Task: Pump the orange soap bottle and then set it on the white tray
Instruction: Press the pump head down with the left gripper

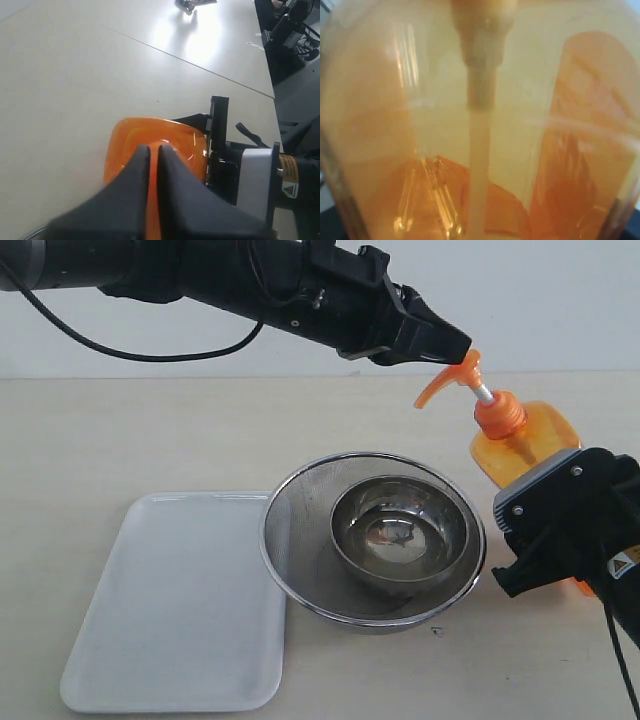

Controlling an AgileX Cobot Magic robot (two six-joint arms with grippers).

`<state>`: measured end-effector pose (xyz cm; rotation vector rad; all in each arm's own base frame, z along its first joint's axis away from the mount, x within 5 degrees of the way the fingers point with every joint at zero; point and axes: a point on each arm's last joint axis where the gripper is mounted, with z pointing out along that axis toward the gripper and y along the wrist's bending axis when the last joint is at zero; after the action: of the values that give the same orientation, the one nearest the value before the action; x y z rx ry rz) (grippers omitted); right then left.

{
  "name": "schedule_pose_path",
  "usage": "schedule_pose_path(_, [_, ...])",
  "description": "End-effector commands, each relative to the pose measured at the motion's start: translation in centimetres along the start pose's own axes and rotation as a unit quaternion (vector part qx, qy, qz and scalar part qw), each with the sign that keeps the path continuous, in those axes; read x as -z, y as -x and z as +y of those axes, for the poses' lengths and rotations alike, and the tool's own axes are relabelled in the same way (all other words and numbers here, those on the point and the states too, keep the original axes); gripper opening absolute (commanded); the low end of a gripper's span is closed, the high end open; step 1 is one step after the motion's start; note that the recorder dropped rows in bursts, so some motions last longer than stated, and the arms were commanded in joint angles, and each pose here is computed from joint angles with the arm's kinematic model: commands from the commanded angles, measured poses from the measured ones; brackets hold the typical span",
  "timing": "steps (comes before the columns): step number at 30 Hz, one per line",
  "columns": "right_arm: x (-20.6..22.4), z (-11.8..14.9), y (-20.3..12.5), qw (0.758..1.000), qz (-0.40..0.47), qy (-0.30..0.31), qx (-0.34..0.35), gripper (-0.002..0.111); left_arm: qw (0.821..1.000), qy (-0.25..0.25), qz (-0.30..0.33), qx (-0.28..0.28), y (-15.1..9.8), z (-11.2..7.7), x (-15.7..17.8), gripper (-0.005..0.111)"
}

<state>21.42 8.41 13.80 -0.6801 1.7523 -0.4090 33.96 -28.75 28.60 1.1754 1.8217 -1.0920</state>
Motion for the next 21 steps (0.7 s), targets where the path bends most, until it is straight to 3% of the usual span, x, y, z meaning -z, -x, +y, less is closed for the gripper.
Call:
schedule_pose_path(1, [0.01,0.25,0.9,0.999,-0.04,0.016,0.0,0.0,0.998,-0.031,0.047,-0.002,-1.81,-0.56,-1.74,0.005])
schedule_pose_path(21, [0.01,0.25,1.0,0.999,-0.045,0.016,-0.009,0.0,0.996,-0.043,0.07,0.017,-2.63,-0.64,-2.35,0.005])
